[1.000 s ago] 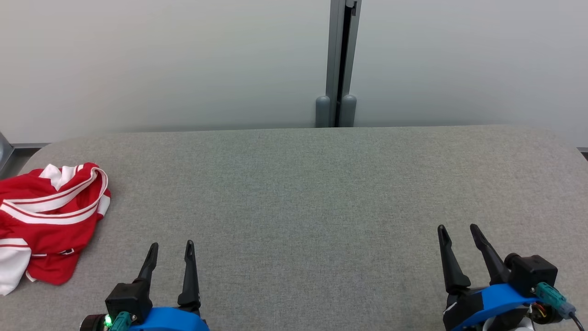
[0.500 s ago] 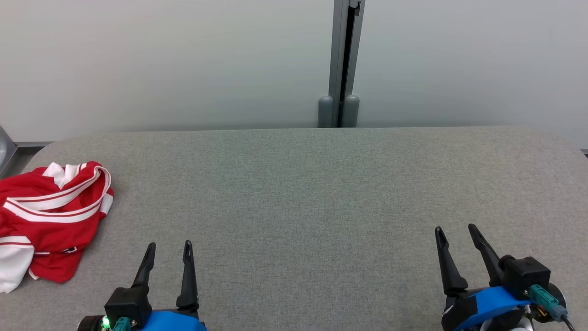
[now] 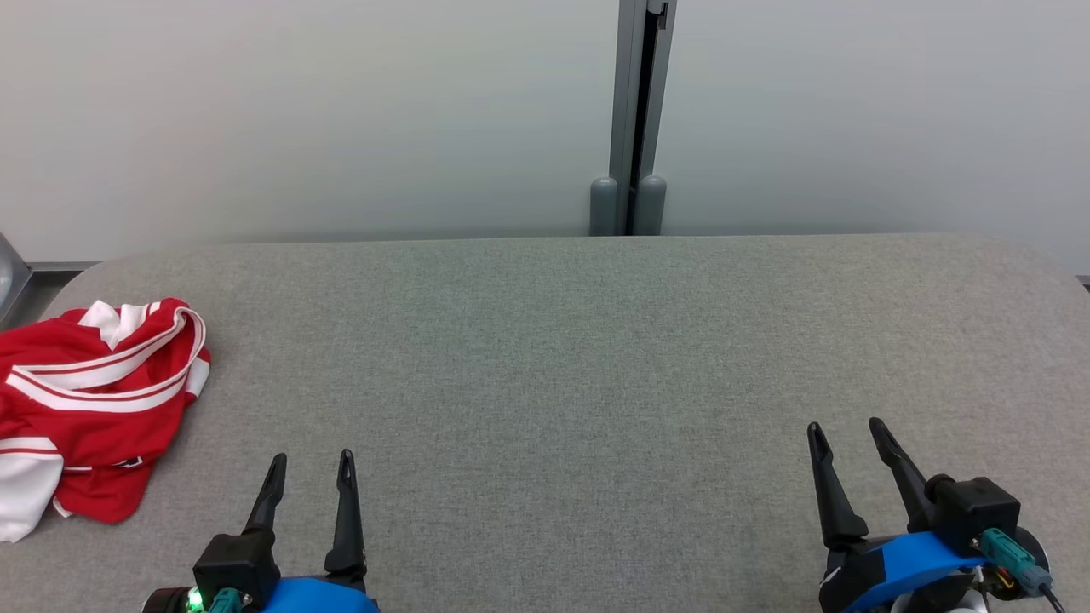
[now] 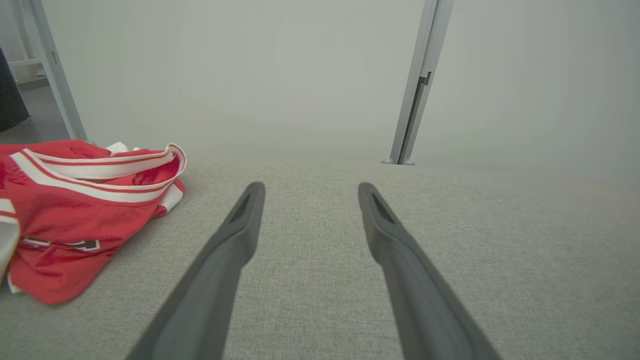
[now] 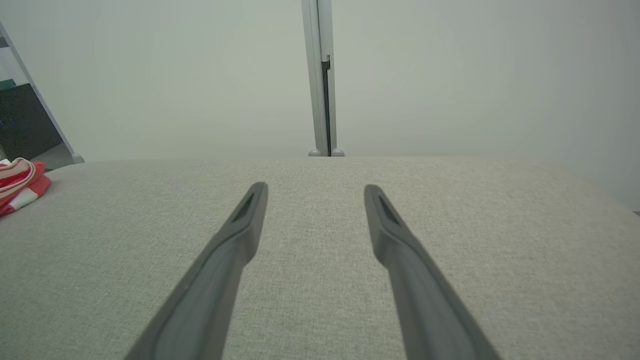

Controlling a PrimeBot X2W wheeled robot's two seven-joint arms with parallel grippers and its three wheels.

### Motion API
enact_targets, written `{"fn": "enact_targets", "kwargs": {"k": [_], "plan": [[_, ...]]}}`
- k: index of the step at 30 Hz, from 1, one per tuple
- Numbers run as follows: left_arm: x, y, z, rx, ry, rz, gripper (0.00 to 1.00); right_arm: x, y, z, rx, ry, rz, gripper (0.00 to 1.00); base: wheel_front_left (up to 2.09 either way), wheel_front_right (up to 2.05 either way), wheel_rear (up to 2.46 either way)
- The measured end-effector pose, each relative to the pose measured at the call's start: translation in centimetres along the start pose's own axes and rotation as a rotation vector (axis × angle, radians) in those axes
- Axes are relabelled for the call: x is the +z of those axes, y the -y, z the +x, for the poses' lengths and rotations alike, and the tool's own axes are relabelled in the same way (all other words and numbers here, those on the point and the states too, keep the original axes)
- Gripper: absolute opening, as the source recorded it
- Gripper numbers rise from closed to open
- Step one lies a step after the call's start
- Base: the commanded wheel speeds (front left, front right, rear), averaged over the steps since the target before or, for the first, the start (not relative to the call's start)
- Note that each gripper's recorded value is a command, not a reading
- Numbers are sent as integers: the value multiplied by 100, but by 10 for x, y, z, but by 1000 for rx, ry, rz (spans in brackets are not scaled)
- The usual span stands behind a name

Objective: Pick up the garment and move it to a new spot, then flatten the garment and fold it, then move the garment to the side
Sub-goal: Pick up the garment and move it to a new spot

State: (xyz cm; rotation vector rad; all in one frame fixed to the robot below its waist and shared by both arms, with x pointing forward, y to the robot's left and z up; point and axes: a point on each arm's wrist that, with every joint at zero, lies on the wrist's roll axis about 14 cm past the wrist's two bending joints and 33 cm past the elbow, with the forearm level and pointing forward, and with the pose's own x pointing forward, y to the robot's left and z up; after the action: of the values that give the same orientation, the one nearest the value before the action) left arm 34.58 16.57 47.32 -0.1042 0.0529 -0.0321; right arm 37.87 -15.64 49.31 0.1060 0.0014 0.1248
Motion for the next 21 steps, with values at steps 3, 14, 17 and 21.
{"fn": "enact_targets", "kwargs": {"k": [3, 14, 17, 21], "plan": [[0, -1, -1, 6, -2, 3, 100, 0, 0, 1, 2, -1, 0, 100, 0, 0, 0], [11, -33, -23, 113, 36, 34, 100, 1, -35, 19, 107, 5, -4, 100, 0, 0, 0], [16, -50, -36, 169, 50, 40, 100, 2, -55, 26, 162, 8, -6, 100, 0, 0, 0], [18, -72, -55, 249, 56, 40, 100, 0, -82, 35, 238, 2, -6, 100, 0, 0, 0]]}}
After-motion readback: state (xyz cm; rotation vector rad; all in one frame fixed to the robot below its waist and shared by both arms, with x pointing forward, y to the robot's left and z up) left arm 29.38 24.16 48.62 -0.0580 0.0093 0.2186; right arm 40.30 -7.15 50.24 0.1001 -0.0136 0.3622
